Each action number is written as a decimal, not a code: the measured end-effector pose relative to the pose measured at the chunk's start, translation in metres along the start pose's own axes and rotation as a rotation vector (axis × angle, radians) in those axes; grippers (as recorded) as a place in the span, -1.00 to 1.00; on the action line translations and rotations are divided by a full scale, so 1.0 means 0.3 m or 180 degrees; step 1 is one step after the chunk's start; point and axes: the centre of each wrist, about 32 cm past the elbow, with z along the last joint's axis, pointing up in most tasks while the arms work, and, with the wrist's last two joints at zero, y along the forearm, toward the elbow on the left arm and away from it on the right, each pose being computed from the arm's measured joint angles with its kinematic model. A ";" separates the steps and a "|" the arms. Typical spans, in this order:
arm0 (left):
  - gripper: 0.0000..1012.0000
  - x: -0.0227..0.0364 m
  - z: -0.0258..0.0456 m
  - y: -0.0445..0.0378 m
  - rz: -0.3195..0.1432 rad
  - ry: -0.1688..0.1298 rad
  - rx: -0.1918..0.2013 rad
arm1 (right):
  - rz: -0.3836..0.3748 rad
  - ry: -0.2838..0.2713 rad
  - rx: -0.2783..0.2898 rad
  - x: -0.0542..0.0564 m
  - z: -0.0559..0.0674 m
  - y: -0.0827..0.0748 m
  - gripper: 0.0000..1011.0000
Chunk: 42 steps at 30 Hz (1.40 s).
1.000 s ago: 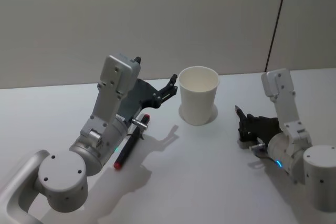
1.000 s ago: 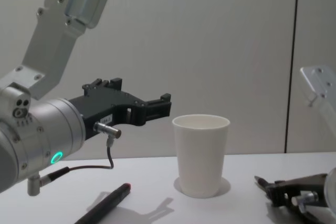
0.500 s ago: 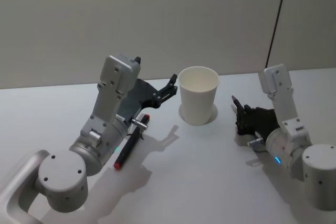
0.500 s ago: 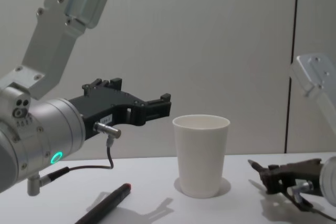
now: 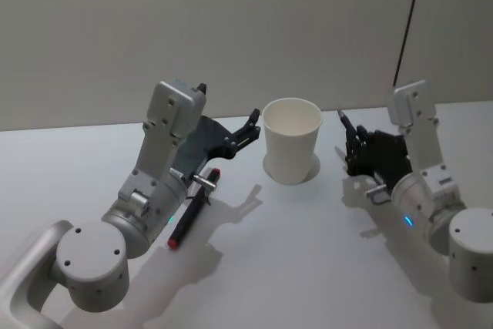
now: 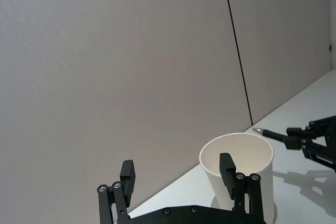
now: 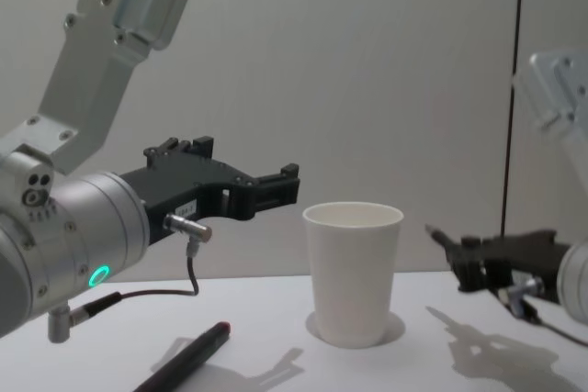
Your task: Place the pen into the pen holder.
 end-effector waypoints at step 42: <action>0.98 0.000 0.000 0.000 0.0000 0.0000 0.0000 | 0.0302 -0.0264 0.2146 0.082 0.139 0.148 -0.77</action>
